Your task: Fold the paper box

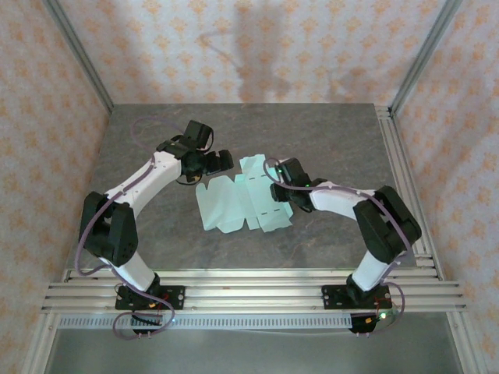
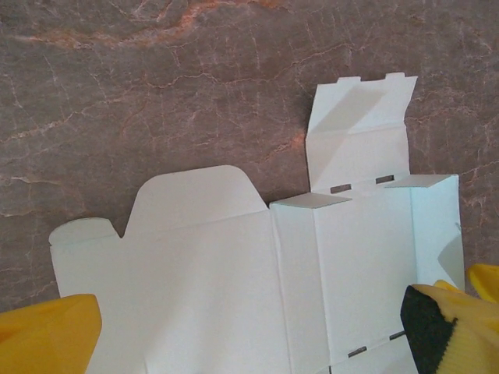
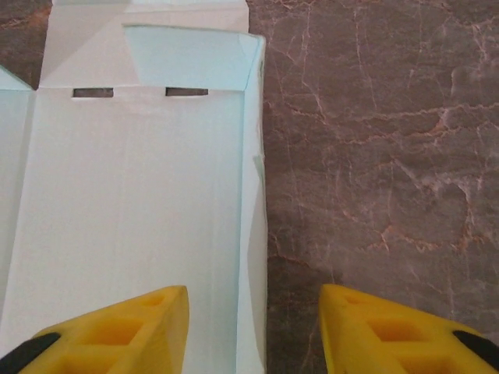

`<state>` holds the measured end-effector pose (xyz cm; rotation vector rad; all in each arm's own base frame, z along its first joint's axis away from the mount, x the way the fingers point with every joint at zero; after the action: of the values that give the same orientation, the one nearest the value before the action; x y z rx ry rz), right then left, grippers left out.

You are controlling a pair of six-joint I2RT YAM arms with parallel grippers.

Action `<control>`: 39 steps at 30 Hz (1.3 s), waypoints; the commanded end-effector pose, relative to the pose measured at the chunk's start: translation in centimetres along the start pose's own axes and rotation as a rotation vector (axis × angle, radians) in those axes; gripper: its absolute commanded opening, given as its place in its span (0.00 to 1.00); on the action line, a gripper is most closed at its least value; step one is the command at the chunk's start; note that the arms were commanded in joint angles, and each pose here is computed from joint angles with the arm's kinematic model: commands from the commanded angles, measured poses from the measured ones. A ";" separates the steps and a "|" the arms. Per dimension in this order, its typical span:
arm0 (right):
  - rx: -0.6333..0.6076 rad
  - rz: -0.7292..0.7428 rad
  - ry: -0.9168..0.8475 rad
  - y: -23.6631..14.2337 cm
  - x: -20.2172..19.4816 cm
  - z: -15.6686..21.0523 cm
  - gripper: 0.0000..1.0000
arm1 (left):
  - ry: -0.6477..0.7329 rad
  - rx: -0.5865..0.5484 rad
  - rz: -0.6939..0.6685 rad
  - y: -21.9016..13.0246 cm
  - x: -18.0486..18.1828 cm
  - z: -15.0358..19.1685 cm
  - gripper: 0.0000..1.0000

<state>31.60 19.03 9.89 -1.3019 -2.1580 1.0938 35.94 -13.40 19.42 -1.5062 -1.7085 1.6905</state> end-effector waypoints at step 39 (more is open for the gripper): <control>-0.023 -0.081 0.037 0.1 0.4 1.8 0.15 | 0.025 0.307 0.210 8.0 -10.0 5.7 0.67</control>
<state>30.15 18.52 8.62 -1.2372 -2.1561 1.0210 38.41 -25.74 15.48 -1.5911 -1.2672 1.8902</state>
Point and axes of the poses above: each hand's point on the last joint's axis, 136 mm out from that joint toward the fingers, its own y axis out along the fingers, its own x axis along the line the jaws close on, z = x × y, the point moved 6 cm from there along -y, back along the fingers, and after that the axes turned 14 degrees about -y, right-handed, at the moved point
